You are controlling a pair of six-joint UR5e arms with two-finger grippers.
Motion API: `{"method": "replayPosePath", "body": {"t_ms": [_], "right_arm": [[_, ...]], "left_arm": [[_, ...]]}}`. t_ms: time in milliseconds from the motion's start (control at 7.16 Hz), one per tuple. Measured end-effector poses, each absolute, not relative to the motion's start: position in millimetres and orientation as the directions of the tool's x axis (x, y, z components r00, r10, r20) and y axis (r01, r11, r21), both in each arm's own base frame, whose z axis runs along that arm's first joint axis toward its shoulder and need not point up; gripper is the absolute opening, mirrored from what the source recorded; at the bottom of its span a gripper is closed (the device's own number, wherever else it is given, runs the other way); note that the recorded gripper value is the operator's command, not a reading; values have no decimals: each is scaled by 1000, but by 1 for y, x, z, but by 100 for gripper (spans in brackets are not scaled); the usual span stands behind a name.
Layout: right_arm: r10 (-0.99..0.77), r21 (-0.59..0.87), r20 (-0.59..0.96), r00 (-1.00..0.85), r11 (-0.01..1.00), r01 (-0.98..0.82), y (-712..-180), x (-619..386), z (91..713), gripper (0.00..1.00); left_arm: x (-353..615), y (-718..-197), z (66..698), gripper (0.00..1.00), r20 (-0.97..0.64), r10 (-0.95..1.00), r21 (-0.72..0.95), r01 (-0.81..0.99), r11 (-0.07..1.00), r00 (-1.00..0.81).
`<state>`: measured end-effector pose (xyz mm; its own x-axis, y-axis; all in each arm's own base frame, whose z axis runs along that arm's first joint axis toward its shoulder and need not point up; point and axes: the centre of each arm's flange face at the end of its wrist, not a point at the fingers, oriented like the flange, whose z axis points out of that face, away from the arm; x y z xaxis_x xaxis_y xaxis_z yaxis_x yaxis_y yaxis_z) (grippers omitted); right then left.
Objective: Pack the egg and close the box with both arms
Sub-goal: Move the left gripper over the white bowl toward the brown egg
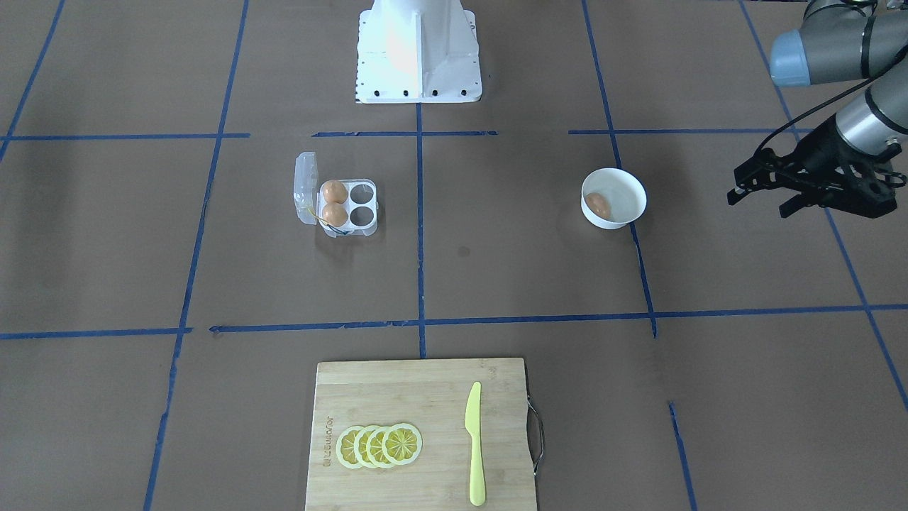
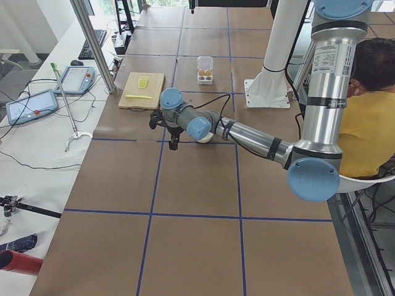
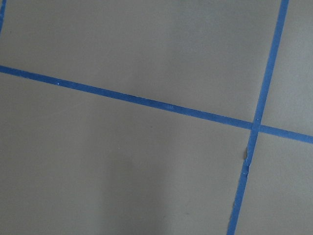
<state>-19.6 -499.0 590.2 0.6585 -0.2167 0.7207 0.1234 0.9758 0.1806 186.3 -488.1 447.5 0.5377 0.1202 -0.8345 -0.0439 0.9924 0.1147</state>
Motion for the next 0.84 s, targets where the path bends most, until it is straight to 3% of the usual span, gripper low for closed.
{"method": "replayPosePath", "body": {"t_ms": [419, 838], "right_arm": [[-217, 181, 720, 659, 976, 124, -500, -20, 591, 100], [-215, 179, 719, 661, 976, 124, -500, -20, 593, 100]], "left_arm": [[245, -464, 416, 83, -881, -106, -99, 38, 994, 462], [294, -439, 405, 83, -882, -232, -237, 39, 971, 409]]}}
